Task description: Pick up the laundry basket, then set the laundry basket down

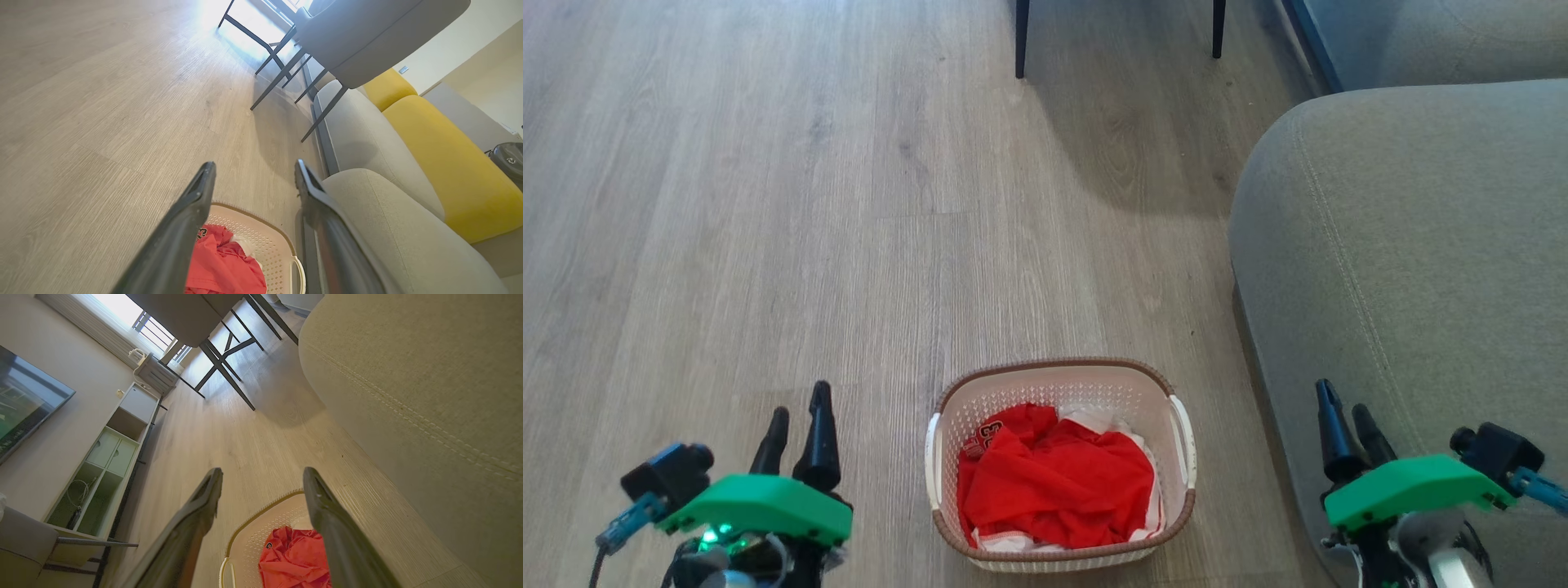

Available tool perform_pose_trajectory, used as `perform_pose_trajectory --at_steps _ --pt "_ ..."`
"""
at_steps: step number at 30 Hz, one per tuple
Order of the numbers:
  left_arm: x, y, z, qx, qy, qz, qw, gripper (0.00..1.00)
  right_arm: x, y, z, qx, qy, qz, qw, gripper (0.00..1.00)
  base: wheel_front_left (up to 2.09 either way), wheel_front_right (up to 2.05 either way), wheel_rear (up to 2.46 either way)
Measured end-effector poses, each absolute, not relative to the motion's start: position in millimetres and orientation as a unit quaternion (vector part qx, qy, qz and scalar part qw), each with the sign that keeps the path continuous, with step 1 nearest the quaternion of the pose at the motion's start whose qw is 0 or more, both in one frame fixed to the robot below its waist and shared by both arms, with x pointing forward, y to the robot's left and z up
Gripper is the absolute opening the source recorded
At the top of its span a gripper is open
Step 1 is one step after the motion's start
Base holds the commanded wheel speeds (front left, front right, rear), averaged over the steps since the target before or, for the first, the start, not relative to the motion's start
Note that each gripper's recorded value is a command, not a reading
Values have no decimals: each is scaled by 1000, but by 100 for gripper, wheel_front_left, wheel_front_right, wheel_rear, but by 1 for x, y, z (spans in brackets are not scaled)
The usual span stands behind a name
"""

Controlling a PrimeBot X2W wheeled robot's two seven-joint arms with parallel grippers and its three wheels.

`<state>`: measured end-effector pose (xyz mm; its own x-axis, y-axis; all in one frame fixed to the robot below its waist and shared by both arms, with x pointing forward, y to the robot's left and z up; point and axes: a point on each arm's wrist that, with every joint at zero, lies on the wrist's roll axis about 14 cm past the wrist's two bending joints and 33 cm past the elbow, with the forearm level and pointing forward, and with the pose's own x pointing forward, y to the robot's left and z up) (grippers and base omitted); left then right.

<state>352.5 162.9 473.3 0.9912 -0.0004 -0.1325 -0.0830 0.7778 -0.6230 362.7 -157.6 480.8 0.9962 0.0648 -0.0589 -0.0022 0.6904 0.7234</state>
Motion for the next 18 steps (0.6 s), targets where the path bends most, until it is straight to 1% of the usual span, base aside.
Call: perform_pose_trajectory --at_steps 18 --pt "346 163 474 -218 52 23 974 100 362 -144 484 297 32 48 953 100 0 0 0"
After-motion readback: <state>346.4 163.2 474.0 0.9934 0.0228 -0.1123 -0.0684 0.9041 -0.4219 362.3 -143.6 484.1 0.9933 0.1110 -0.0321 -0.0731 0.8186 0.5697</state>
